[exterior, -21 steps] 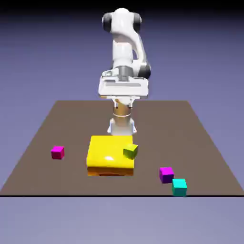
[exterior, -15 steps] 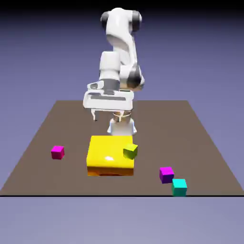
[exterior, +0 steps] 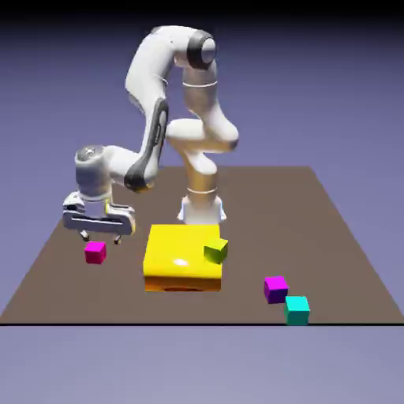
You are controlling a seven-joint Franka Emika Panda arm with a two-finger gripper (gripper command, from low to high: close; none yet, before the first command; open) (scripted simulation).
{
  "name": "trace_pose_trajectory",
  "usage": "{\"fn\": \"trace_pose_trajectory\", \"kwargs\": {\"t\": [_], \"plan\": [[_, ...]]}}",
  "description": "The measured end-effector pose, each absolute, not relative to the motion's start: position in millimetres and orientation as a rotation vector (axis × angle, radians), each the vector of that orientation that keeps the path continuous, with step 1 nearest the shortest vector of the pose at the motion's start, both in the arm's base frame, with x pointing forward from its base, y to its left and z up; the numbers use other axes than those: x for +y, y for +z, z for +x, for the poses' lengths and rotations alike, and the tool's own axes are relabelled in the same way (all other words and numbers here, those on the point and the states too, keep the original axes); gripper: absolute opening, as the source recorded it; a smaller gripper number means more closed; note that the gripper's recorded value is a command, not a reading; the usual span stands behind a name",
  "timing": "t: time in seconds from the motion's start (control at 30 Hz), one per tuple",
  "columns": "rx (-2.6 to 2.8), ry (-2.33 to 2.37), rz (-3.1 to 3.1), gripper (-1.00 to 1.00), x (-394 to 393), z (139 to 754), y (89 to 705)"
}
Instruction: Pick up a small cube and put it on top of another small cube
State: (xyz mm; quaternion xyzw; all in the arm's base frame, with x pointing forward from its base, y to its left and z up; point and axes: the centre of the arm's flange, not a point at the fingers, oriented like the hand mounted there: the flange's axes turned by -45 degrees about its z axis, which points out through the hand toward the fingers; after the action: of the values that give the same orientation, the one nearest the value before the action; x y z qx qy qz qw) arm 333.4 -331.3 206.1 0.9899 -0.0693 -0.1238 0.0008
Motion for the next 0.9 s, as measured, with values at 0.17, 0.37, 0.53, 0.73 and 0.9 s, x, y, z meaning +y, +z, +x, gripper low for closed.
{"fn": "trace_pose_trajectory", "kwargs": {"t": [0.17, 0.37, 0.53, 0.73, 0.9], "plan": [[-0.244, -0.525, 3.114, 0.0, -353.9, 298.0, 141.0], [-0.244, -0.525, 3.115, -1.0, -354.3, 300.2, 149.7], [-0.093, -0.511, 3.137, -1.0, -292.2, 366.2, 210.0], [0.325, -0.509, 3.097, -1.0, -99.8, 449.9, 277.9], [0.619, -0.502, 2.975, -1.0, 58.1, 441.7, 340.1]]}}
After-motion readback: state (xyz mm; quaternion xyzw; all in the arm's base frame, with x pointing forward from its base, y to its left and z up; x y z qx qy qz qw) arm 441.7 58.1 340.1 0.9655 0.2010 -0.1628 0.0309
